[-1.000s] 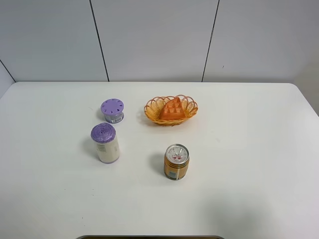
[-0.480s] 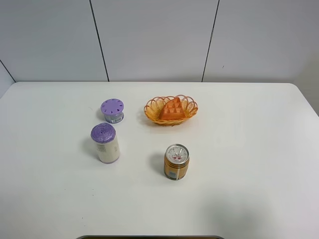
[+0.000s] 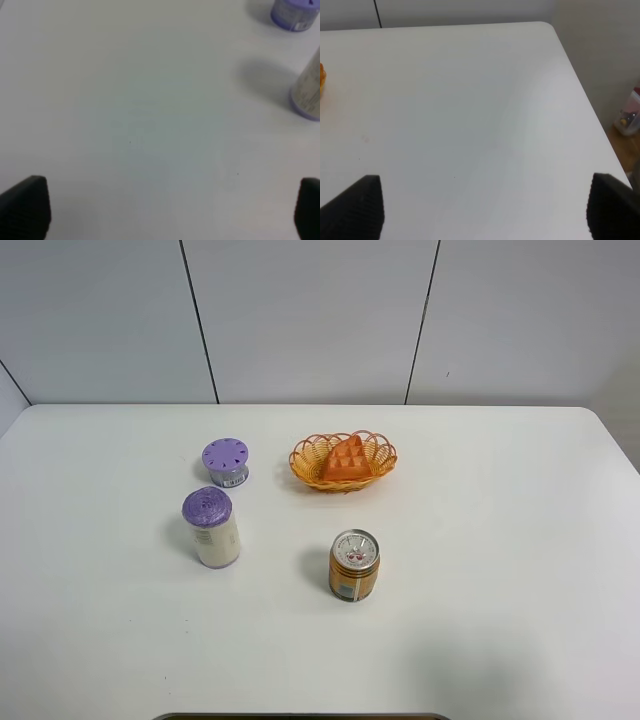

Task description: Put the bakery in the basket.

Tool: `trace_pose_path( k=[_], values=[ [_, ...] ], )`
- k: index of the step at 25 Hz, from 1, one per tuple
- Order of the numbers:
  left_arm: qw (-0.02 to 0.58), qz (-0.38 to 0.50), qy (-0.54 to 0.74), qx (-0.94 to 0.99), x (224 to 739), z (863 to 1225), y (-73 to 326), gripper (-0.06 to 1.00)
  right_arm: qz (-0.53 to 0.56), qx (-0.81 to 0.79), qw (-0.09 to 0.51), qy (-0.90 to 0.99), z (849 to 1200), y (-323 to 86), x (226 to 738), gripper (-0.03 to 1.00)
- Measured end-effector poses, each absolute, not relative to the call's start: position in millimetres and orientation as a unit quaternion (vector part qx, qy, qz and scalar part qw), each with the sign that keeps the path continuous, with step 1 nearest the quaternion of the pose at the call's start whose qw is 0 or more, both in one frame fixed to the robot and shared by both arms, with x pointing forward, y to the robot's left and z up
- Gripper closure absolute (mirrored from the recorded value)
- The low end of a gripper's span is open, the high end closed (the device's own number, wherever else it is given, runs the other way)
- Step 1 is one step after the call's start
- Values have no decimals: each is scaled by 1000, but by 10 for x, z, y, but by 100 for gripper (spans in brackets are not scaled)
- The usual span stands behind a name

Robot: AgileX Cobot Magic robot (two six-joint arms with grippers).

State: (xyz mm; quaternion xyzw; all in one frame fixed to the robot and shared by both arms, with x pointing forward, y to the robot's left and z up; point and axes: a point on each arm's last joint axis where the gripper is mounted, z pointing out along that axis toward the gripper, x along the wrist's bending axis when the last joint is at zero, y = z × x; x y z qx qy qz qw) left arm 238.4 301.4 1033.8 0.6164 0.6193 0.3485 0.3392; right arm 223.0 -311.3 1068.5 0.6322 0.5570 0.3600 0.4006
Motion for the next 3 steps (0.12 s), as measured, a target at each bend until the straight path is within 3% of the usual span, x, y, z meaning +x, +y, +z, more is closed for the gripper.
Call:
trace_pose_path(
  k=[3],
  values=[
    [339,348,619,616,2384,10338,3014,-5,360,632,401,557,10685,-3113,2230,17]
  ],
)
